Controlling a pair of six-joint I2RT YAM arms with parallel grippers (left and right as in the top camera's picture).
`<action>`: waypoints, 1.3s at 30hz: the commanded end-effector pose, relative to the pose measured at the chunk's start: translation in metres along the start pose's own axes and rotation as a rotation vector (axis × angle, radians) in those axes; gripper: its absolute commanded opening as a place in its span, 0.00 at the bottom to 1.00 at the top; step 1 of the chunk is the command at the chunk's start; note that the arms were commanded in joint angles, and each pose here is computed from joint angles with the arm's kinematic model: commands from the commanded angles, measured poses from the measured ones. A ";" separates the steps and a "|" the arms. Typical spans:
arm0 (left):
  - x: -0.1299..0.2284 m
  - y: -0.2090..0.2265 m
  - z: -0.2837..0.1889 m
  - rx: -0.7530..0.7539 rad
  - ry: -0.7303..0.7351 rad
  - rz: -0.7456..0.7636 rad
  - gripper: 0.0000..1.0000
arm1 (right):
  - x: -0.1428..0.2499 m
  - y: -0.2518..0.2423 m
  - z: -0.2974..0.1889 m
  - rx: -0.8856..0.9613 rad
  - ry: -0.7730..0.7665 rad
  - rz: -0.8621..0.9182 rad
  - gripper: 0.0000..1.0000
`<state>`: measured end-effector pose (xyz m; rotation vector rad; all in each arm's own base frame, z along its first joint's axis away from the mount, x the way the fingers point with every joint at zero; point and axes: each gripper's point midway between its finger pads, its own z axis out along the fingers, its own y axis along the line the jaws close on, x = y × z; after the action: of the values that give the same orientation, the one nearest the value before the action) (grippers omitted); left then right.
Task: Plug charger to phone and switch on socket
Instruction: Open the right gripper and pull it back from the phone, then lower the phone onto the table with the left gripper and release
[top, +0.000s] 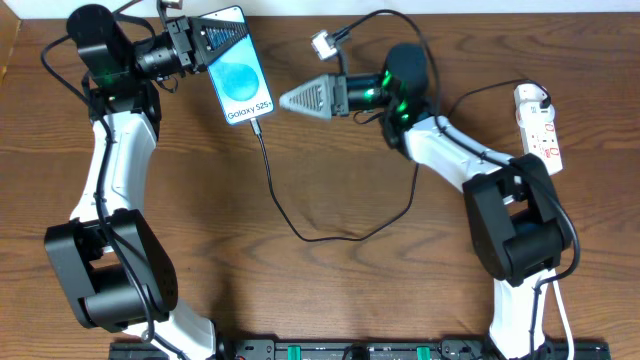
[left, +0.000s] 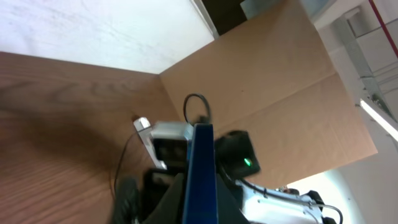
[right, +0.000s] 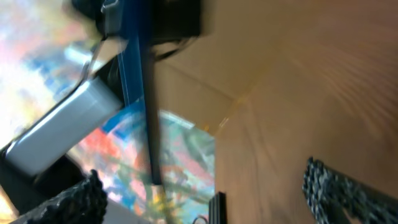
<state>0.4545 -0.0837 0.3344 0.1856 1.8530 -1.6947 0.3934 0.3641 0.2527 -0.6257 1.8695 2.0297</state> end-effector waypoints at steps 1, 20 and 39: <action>0.002 -0.018 0.000 0.022 0.029 0.049 0.07 | -0.019 -0.042 -0.027 0.141 -0.104 0.025 0.99; 0.003 -0.018 0.000 0.022 0.030 0.050 0.07 | 0.004 -0.144 -0.143 0.811 -0.246 0.284 0.99; 0.077 0.059 0.080 -0.153 0.085 -0.100 0.08 | -0.037 -0.041 -0.252 1.393 -0.587 0.080 0.99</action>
<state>0.4423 -0.1595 0.2676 0.0911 2.0422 -1.7779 0.4718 0.1413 0.2065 0.3715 2.3059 0.5471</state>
